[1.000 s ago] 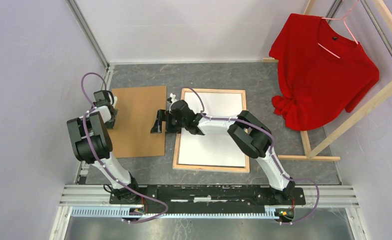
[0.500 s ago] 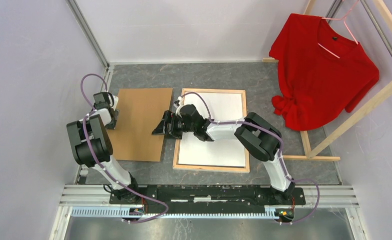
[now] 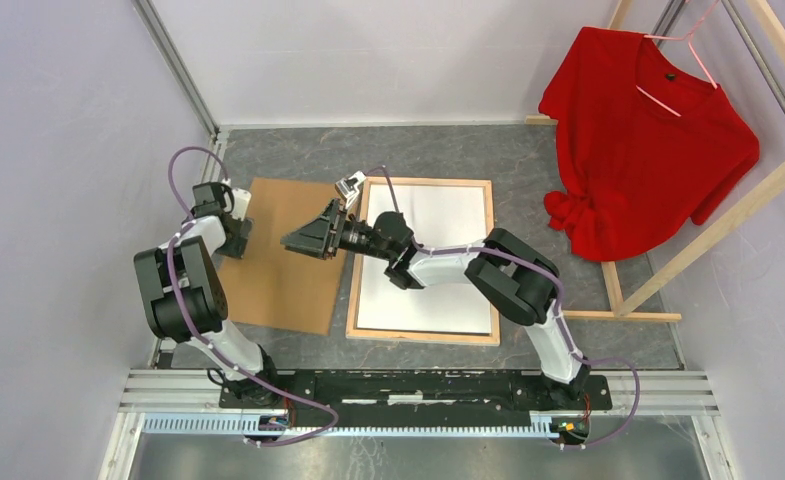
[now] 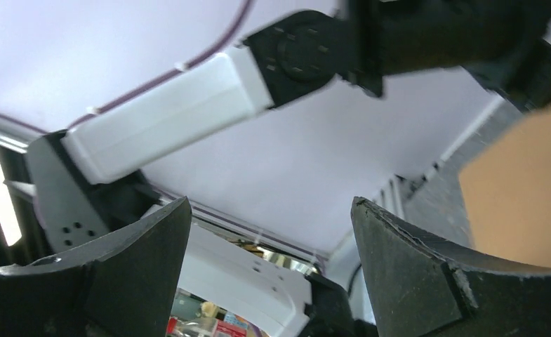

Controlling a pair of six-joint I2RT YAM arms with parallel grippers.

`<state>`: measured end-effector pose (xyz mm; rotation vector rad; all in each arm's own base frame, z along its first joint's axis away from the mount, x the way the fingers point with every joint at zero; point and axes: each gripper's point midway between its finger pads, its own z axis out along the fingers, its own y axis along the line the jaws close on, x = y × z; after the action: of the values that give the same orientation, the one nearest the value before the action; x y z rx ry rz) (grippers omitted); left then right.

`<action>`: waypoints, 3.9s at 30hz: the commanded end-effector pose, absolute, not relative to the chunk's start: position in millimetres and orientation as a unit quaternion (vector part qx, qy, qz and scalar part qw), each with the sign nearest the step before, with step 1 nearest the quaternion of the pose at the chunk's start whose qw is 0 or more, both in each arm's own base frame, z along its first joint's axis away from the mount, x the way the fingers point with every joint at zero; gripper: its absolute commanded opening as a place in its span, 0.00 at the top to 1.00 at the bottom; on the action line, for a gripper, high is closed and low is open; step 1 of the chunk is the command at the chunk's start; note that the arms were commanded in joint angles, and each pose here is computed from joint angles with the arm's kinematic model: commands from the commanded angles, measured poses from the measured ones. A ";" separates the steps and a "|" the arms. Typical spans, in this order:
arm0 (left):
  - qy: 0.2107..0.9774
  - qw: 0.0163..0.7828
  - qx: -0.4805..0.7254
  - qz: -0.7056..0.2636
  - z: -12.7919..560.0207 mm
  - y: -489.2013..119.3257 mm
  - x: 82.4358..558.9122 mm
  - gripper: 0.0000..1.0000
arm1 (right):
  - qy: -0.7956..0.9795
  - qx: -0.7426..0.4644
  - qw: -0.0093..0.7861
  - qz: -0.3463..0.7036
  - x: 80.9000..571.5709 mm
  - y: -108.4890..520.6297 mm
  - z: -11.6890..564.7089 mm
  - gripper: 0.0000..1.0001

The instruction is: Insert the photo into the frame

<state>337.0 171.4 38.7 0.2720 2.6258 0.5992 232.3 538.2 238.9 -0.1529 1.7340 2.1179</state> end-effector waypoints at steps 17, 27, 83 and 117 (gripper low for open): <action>0.977 0.187 0.062 0.086 61.5 179.4 324.5 0.18 | 0.870 -0.151 0.297 0.364 269.7 527.6 105.7 0.02; 0.977 0.190 0.055 0.087 55.4 181.4 318.9 0.05 | 0.897 -0.120 0.288 0.314 280.7 496.6 59.2 0.04; 0.977 0.195 0.023 0.084 -0.4 139.6 352.9 0.24 | 0.936 0.004 0.279 0.213 336.4 468.7 22.1 0.02; 0.985 0.122 0.123 -0.010 -23.1 51.3 309.2 0.28 | 0.782 0.100 0.279 0.549 304.1 472.4 180.5 0.04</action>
<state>376.7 124.1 24.0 0.2389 2.6170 0.4000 299.0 443.3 81.4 0.3037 2.3770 1.1457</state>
